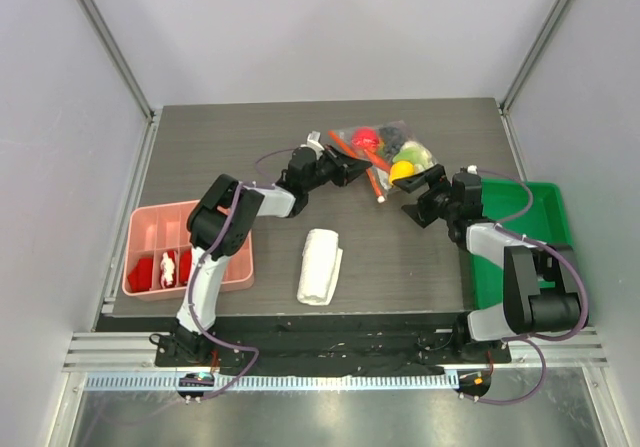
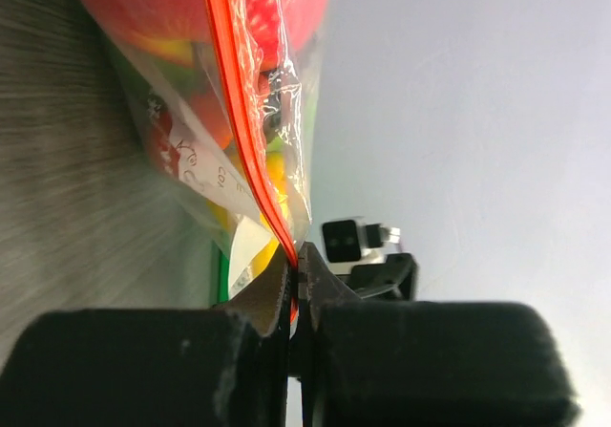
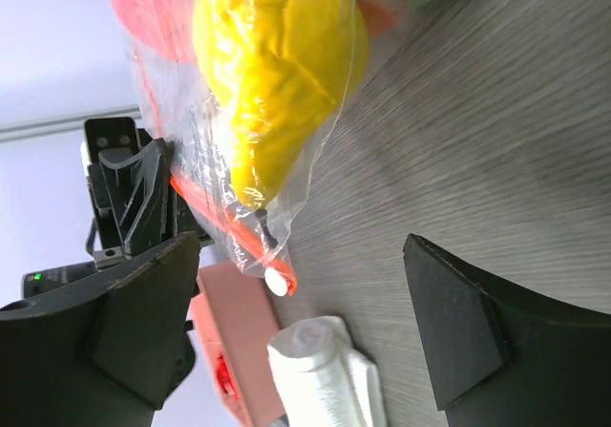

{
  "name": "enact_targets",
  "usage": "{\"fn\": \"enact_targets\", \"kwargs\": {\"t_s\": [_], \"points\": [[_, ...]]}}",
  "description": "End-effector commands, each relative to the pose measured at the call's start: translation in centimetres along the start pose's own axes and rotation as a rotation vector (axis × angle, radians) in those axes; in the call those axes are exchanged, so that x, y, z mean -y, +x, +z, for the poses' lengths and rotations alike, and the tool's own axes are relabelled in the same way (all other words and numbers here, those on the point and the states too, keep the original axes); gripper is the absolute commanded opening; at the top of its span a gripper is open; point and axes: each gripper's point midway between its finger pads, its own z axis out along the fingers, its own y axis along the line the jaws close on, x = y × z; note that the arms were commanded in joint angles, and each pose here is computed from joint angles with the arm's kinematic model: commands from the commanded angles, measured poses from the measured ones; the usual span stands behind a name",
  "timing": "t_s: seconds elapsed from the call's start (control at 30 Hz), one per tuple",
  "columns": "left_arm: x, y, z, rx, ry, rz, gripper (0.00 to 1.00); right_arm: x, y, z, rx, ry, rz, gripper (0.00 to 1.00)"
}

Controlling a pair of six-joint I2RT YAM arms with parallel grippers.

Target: Open the zip-top bag and remove the fake food

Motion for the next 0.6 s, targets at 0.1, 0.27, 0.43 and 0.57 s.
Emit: {"fn": "enact_targets", "kwargs": {"t_s": [0.1, 0.27, 0.43, 0.57], "points": [[9.5, 2.4, -1.4, -0.045, 0.236, 0.030, 0.00, -3.5, 0.3, -0.3, 0.006, -0.193, 0.102, 0.89], [9.3, 3.0, -2.2, -0.049, 0.221, 0.045, 0.00, -4.7, 0.2, 0.0, 0.006, -0.280, 0.101, 0.72], [8.3, 2.9, -2.8, -0.039, 0.167, 0.104, 0.00, -5.8, 0.6, 0.6, -0.028, -0.322, 0.110, 0.30], [7.3, 1.7, -4.2, 0.001, 0.062, 0.213, 0.03, -6.0, 1.0, 0.3, -0.045, -0.341, 0.142, 0.01]]}}
